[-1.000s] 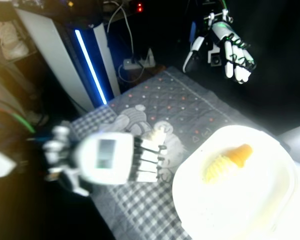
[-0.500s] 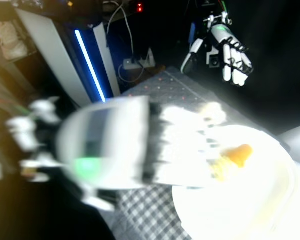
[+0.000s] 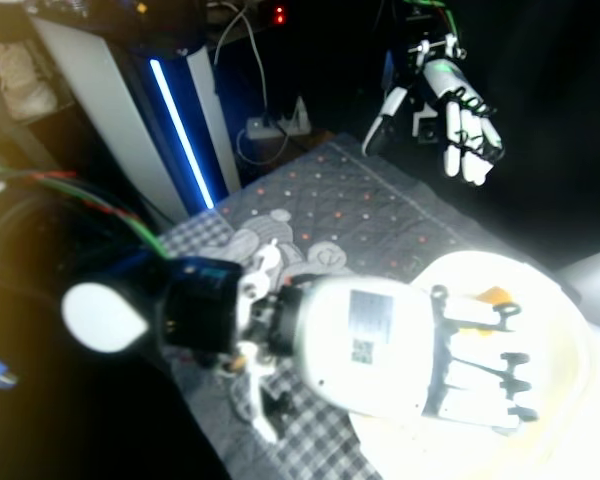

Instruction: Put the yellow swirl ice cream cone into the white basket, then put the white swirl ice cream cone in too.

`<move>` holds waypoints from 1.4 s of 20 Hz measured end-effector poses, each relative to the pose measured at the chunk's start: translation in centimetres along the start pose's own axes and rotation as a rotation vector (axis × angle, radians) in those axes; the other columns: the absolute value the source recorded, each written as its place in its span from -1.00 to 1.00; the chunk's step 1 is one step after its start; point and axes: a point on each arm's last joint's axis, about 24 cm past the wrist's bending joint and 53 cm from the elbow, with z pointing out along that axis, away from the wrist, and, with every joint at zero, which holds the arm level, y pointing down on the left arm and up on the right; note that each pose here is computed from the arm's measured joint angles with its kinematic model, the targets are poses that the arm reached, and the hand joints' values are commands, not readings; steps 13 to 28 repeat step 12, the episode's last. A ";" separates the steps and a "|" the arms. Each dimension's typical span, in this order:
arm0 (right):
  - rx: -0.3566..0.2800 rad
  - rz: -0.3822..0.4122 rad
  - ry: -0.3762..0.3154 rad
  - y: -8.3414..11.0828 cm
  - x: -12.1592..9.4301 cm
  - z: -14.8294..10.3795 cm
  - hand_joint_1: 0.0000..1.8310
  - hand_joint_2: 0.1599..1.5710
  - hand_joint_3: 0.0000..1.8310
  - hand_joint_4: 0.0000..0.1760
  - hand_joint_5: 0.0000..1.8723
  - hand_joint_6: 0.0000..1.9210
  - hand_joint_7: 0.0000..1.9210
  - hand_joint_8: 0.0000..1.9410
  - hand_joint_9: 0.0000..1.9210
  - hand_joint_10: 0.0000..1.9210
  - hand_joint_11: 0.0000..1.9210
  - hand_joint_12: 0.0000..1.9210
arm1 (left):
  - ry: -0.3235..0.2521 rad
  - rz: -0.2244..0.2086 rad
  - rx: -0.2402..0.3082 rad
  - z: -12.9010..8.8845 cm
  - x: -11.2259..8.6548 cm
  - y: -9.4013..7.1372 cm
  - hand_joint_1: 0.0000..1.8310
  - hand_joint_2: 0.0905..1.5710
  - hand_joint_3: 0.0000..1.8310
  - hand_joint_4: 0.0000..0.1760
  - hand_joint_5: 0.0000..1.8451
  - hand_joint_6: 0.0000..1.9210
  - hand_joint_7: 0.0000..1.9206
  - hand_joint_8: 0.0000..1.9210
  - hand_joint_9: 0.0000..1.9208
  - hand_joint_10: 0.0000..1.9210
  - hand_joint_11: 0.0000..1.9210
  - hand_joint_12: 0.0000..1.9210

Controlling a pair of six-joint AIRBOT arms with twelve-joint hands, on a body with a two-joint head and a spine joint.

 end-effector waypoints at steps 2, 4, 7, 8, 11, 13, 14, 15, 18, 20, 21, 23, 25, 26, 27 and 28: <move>-0.033 0.042 -0.006 1.1 -0.2 -0.6 -0.36 -0.10 -1.00 1.00 -1.00 -1.00 -0.94 -1.00 -0.92 -0.99 -0.98 -0.94 | -0.011 -0.008 0.008 -0.2 -0.2 -0.3 0.06 -0.09 -0.99 -1.00 -0.63 -1.00 -0.75 -1.00 -0.77 -0.99 -1.00 0.07; -0.106 0.116 -0.047 3.2 -1.7 -1.9 -0.21 -0.01 -1.00 0.86 -0.99 -1.00 -0.90 -1.00 -0.94 -1.00 -0.95 -0.91 | -0.030 -0.009 0.023 -0.6 -0.9 -0.9 -0.02 -0.04 -0.97 -1.00 -0.73 -0.98 -0.80 -1.00 -0.86 -0.99 -1.00 -0.39; -0.272 0.204 -0.205 6.5 -7.9 -7.1 -0.23 0.11 -0.99 0.73 -0.93 -1.00 -0.81 -0.99 -0.85 -0.99 -0.99 -0.88 | -0.102 -0.011 0.067 -1.6 -3.0 -2.2 0.06 -0.01 -0.95 -0.87 -0.89 -0.99 -0.88 -1.00 -0.92 -0.98 -1.00 -0.42; -0.306 0.232 -0.250 6.7 -9.1 -8.8 -0.27 0.08 -1.00 0.95 -0.92 -1.00 -0.80 -0.99 -0.84 -0.98 -1.00 -0.88 | -0.127 -0.012 0.076 -2.1 -3.7 -2.6 0.04 0.02 -0.93 -0.97 -0.90 -0.99 -0.87 -1.00 -0.89 -0.97 -1.00 -0.11; -0.374 0.347 -0.341 5.8 -8.7 -14.4 -0.45 -0.02 -1.00 0.32 -0.88 -0.99 -0.71 -1.00 -0.71 -0.99 -0.90 -0.82 | -0.185 -0.045 0.128 -3.2 -4.9 -3.5 -0.28 -0.11 -0.53 -1.00 -0.97 -1.00 -1.00 -1.00 -0.94 -1.00 -1.00 0.48; -0.371 0.392 -0.318 5.5 -6.2 -15.5 -0.87 0.41 -0.97 -0.26 -0.78 -0.99 -0.68 -1.00 -0.71 -1.00 -0.80 -0.84 | -0.206 -0.095 0.145 -3.2 -5.0 -3.7 -0.52 -0.17 -0.30 -1.00 -1.00 -1.00 -0.99 -1.00 -0.91 -0.98 -1.00 0.64; -0.371 0.392 -0.318 5.5 -6.2 -15.5 -0.87 0.41 -0.97 -0.26 -0.78 -0.99 -0.68 -1.00 -0.71 -1.00 -0.80 -0.84 | -0.206 -0.095 0.145 -3.2 -5.0 -3.7 -0.52 -0.17 -0.30 -1.00 -1.00 -1.00 -0.99 -1.00 -0.91 -0.98 -1.00 0.64; -0.371 0.392 -0.318 5.5 -6.2 -15.5 -0.87 0.41 -0.97 -0.26 -0.78 -0.99 -0.68 -1.00 -0.71 -1.00 -0.80 -0.84 | -0.206 -0.095 0.145 -3.2 -5.0 -3.7 -0.52 -0.17 -0.30 -1.00 -1.00 -1.00 -0.99 -1.00 -0.91 -0.98 -1.00 0.64; -0.371 0.392 -0.318 5.5 -6.2 -15.5 -0.87 0.41 -0.97 -0.26 -0.78 -0.99 -0.68 -1.00 -0.71 -1.00 -0.80 -0.84 | -0.206 -0.095 0.145 -3.2 -5.0 -3.7 -0.52 -0.17 -0.30 -1.00 -1.00 -1.00 -0.99 -1.00 -0.91 -0.98 -1.00 0.64; -0.371 0.392 -0.318 5.5 -6.2 -15.5 -0.87 0.41 -0.97 -0.26 -0.78 -0.99 -0.68 -1.00 -0.71 -1.00 -0.80 -0.84 | -0.206 -0.095 0.145 -3.2 -5.0 -3.7 -0.52 -0.17 -0.30 -1.00 -1.00 -1.00 -0.99 -1.00 -0.91 -0.98 -1.00 0.64; -0.371 0.392 -0.318 5.5 -6.2 -15.5 -0.87 0.41 -0.97 -0.26 -0.78 -0.99 -0.68 -1.00 -0.71 -1.00 -0.80 -0.84 | -0.206 -0.095 0.145 -3.2 -5.0 -3.7 -0.52 -0.17 -0.30 -1.00 -1.00 -1.00 -0.99 -1.00 -0.91 -0.98 -1.00 0.64; -0.371 0.392 -0.318 5.5 -6.2 -15.5 -0.87 0.41 -0.97 -0.26 -0.78 -0.99 -0.68 -1.00 -0.71 -1.00 -0.80 -0.84 | -0.206 -0.095 0.145 -3.2 -5.0 -3.7 -0.52 -0.17 -0.30 -1.00 -1.00 -1.00 -0.99 -1.00 -0.91 -0.98 -1.00 0.64; -0.371 0.392 -0.318 5.5 -6.2 -15.5 -0.87 0.41 -0.97 -0.26 -0.78 -0.99 -0.68 -1.00 -0.71 -1.00 -0.80 -0.84 | -0.206 -0.095 0.145 -3.2 -5.0 -3.7 -0.52 -0.17 -0.30 -1.00 -1.00 -1.00 -0.99 -1.00 -0.91 -0.98 -1.00 0.64; -0.371 0.392 -0.318 5.5 -6.2 -15.5 -0.87 0.41 -0.97 -0.26 -0.78 -0.99 -0.68 -1.00 -0.71 -1.00 -0.80 -0.84 | -0.206 -0.095 0.145 -3.2 -5.0 -3.7 -0.52 -0.17 -0.30 -1.00 -1.00 -1.00 -0.99 -1.00 -0.91 -0.98 -1.00 0.64; -0.371 0.392 -0.318 5.5 -6.2 -15.5 -0.87 0.41 -0.97 -0.26 -0.78 -0.99 -0.68 -1.00 -0.71 -1.00 -0.80 -0.84 | -0.206 -0.095 0.145 -3.2 -5.0 -3.7 -0.52 -0.17 -0.30 -1.00 -1.00 -1.00 -0.99 -1.00 -0.91 -0.98 -1.00 0.64; -0.371 0.392 -0.318 5.5 -6.2 -15.5 -0.87 0.41 -0.97 -0.26 -0.78 -0.99 -0.68 -1.00 -0.71 -1.00 -0.80 -0.84 | -0.206 -0.095 0.145 -3.2 -5.0 -3.7 -0.52 -0.17 -0.30 -1.00 -1.00 -1.00 -0.99 -1.00 -0.91 -0.98 -1.00 0.64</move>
